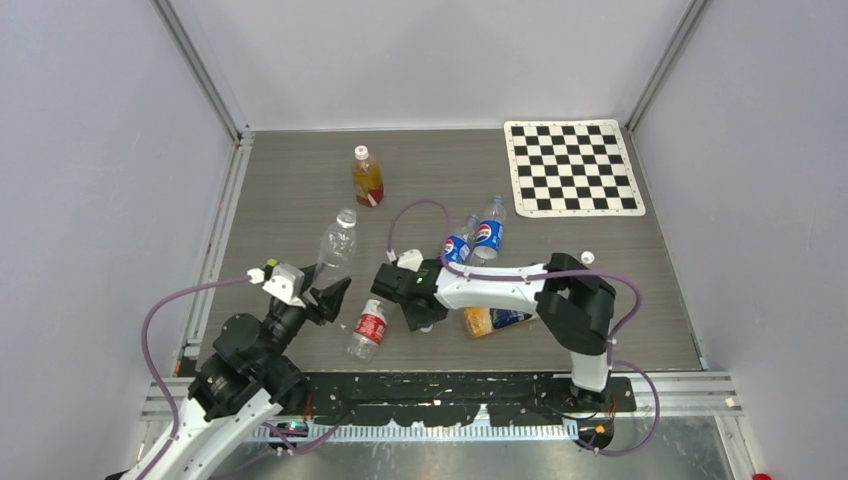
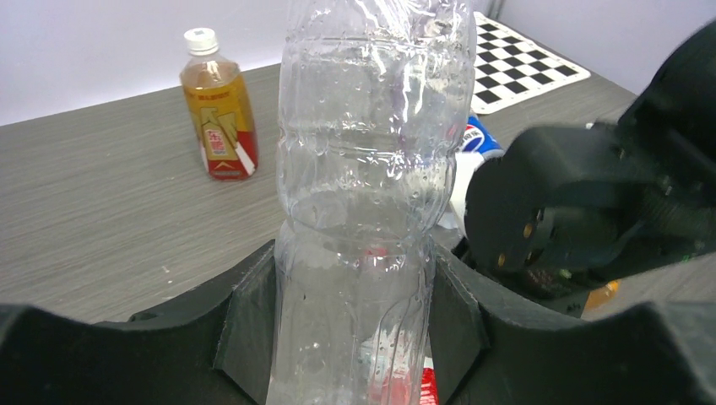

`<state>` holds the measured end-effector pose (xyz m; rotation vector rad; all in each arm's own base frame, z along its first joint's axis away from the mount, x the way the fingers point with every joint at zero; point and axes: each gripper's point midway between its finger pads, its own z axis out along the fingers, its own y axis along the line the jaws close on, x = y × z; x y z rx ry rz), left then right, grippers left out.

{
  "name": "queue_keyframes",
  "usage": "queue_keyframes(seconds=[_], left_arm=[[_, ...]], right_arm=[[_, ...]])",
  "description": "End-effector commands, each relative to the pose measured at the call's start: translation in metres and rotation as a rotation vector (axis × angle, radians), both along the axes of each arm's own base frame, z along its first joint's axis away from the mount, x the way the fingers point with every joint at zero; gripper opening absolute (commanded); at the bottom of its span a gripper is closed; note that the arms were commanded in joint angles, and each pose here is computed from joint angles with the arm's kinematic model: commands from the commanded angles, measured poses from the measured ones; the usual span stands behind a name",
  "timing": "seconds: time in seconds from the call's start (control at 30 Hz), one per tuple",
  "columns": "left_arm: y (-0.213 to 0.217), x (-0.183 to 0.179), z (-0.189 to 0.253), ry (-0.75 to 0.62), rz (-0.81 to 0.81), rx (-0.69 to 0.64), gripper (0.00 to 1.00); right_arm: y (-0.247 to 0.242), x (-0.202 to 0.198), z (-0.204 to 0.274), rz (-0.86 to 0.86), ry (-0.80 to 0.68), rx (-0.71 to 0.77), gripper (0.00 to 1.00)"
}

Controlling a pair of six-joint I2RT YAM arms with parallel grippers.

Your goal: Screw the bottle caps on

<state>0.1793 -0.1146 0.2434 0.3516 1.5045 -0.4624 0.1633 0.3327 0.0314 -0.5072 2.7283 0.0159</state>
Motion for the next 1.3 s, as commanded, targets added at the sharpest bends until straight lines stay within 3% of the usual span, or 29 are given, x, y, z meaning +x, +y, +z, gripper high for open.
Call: queue_keyframes(seconds=[0.0, 0.37, 0.63, 0.97, 1.27], left_arm=[[-0.019, -0.003, 0.017, -0.072, -0.097, -0.029, 0.11], [-0.074, -0.015, 0.033, -0.228, -0.379, -0.020, 0.15], [-0.110, -0.012, 0.039, -0.293, -0.524, 0.011, 0.15], [-0.123, -0.002, 0.041, -0.287, -0.547, 0.031, 0.10], [-0.129, -0.001, 0.032, -0.219, -0.570, 0.031, 0.07]], right_arm=[[0.008, 0.009, 0.062, 0.026, -0.051, 0.175, 0.03], [-0.041, 0.038, 0.184, 0.049, -0.071, 0.522, 0.00], [-0.083, 0.054, 0.269, 0.134, -0.171, 0.658, 0.00], [-0.090, 0.038, 0.334, 0.293, -0.208, 0.837, 0.00], [-0.081, 0.026, 0.352, 0.405, -0.184, 0.901, 0.00]])
